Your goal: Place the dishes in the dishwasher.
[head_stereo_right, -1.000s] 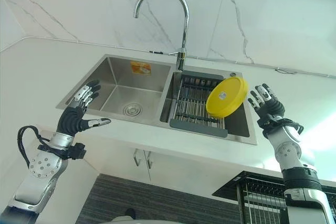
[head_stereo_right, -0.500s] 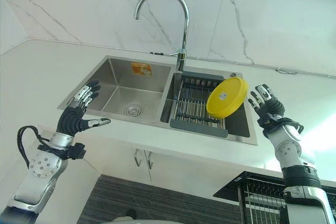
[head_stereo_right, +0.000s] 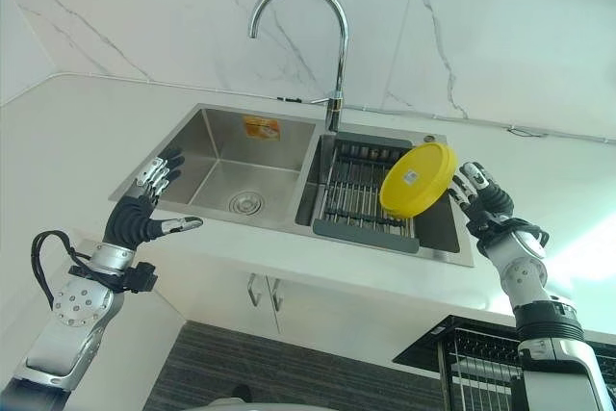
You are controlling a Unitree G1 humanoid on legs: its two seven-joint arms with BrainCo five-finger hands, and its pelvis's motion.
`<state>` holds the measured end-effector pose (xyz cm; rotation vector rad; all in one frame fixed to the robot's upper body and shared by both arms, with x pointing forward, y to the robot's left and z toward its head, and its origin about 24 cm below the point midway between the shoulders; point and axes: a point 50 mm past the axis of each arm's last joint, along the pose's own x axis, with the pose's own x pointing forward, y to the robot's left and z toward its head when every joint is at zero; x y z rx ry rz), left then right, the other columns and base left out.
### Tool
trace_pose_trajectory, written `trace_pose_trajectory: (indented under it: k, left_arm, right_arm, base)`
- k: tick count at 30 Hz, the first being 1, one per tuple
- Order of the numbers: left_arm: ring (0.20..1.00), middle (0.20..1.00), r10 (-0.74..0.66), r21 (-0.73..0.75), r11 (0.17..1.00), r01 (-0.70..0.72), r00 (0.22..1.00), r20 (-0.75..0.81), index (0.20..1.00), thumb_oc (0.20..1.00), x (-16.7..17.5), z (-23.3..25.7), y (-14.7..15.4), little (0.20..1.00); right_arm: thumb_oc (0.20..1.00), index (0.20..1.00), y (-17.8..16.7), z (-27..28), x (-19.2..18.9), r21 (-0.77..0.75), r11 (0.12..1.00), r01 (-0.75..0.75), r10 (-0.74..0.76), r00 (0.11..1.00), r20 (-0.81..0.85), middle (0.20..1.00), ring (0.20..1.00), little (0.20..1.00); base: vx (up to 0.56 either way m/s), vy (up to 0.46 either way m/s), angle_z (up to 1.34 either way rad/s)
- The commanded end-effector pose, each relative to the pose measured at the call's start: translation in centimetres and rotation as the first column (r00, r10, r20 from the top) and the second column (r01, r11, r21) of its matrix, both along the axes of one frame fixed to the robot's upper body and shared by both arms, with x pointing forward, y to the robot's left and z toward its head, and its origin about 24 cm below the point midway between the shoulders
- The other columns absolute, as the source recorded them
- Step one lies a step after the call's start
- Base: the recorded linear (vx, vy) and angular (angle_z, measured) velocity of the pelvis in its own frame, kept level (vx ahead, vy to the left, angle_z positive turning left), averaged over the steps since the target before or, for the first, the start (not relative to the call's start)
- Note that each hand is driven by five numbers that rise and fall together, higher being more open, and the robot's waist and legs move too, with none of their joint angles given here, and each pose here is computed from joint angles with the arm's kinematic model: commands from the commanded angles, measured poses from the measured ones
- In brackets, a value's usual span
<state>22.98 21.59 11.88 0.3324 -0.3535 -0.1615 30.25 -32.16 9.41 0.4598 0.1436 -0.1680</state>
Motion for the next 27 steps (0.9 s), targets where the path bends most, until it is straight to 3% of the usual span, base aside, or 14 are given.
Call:
trace_pose_trajectory:
  k: [1,27]
  left_arm:
    - [1.0,1.0,-0.038,0.029,0.999,0.035,0.995,0.094,1.0,1.0,0.3,2.0,-0.4,1.0]
    - [1.0,1.0,-0.038,0.041,0.999,0.035,0.996,0.084,1.0,1.0,0.5,2.0,-0.4,1.0]
  right_arm:
    - [1.0,1.0,-0.5,5.6,2.4,-0.046,0.999,-0.001,0.008,0.988,0.156,1.0,1.0,1.0]
    - [1.0,1.0,-1.1,5.0,2.8,-0.019,1.0,0.007,-0.005,0.998,0.06,1.0,1.0,1.0]
  base:
    - [0.0,0.0,0.0]
    - [0.0,0.0,0.0]
